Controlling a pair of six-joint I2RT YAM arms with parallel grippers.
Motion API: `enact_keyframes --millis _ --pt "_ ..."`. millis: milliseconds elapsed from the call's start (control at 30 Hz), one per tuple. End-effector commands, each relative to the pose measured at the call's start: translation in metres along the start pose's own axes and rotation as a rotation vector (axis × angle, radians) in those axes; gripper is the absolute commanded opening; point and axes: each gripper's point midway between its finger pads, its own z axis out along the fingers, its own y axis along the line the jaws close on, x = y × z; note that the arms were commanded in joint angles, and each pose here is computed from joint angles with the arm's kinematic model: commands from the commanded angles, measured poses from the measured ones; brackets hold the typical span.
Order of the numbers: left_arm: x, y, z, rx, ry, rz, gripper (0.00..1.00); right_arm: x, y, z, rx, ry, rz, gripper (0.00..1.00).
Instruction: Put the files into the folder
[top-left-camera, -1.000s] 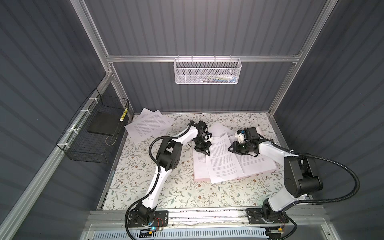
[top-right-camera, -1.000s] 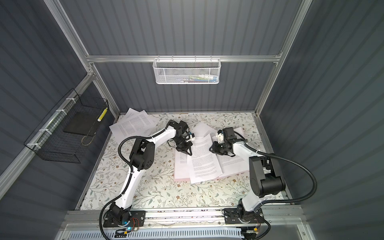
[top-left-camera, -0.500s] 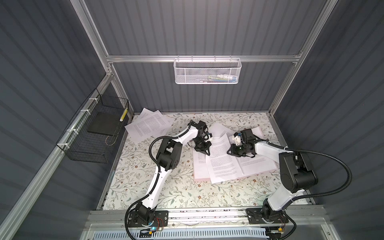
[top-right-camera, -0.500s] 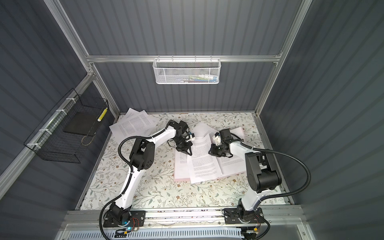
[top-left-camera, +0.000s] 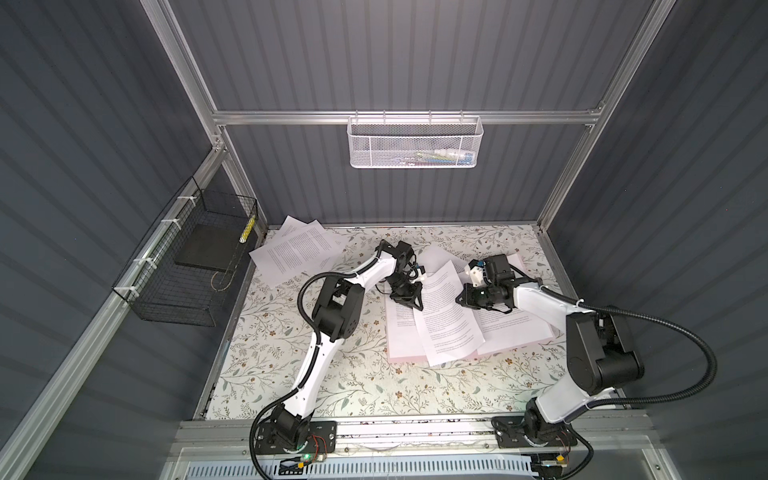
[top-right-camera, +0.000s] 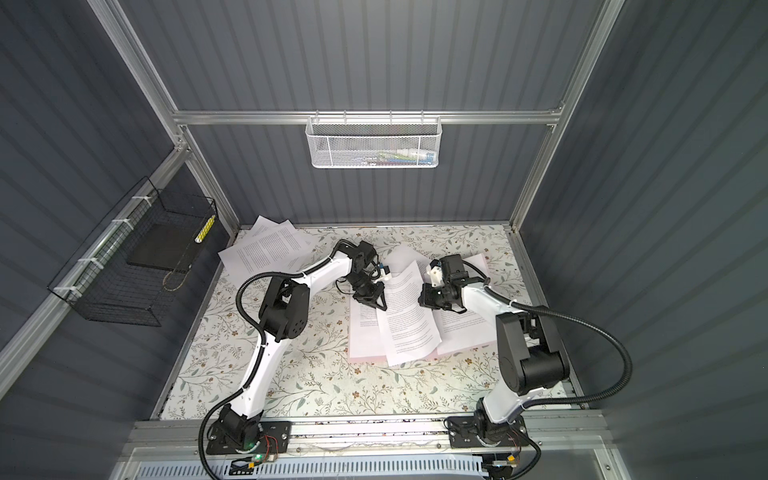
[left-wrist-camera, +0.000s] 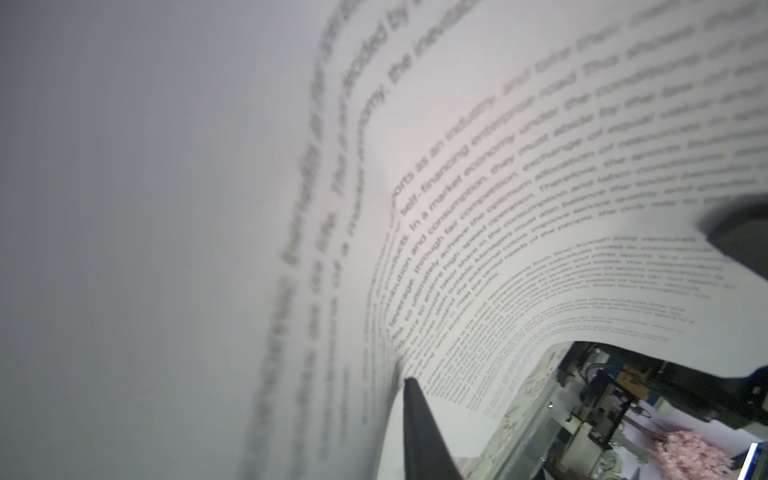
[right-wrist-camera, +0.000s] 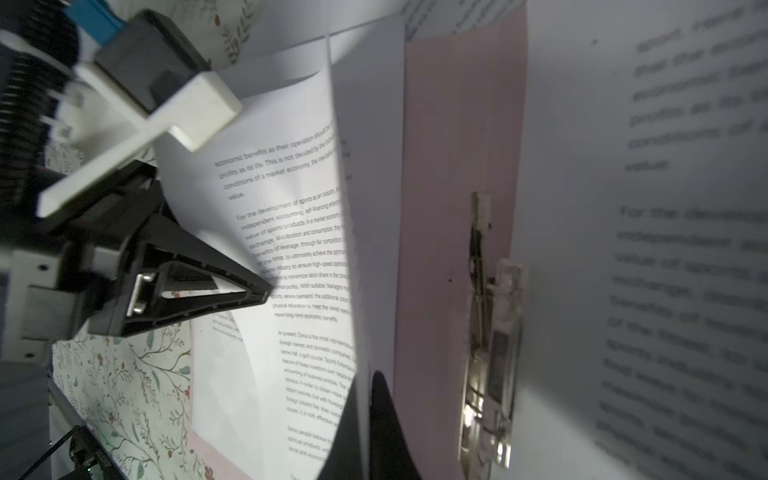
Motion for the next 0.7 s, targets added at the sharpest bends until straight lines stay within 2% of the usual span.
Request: enact_keyframes --millis 0,67,133,233,333,400,533,667 --pt "-0.030 -0.059 -0.069 0.081 -0.200 0.097 0.50 -0.020 0.021 -0.028 -0.043 -0.066 -0.019 0.00" --pt "-0.037 -0.081 -0.105 0.085 -0.311 0.123 0.84 -0.028 0.023 -0.046 -0.027 -0.102 -0.020 0.00" --pt "-0.035 -0.095 -0.140 0.067 -0.421 0.131 1.00 -0.033 0.018 -0.064 0.003 -0.123 -0.013 0.00" --pt "-0.014 -0.102 -0.172 0.012 -0.531 0.111 1.00 -0.037 0.000 -0.084 0.089 -0.120 -0.017 0.00" --pt "0.012 -0.094 -0.189 -0.063 -0.642 0.102 1.00 -0.036 -0.024 -0.097 0.231 -0.075 -0.059 0.00" --pt "0.026 -0.089 -0.194 -0.094 -0.697 0.110 1.00 -0.036 -0.032 -0.104 0.258 -0.052 -0.081 0.00" --pt "0.047 -0.078 -0.176 -0.075 -0.667 0.081 1.00 -0.035 -0.051 -0.117 0.342 -0.015 -0.134 0.00" --pt "0.057 -0.096 -0.168 0.033 -0.579 0.056 1.00 -0.032 -0.069 -0.131 0.466 0.018 -0.191 0.00"
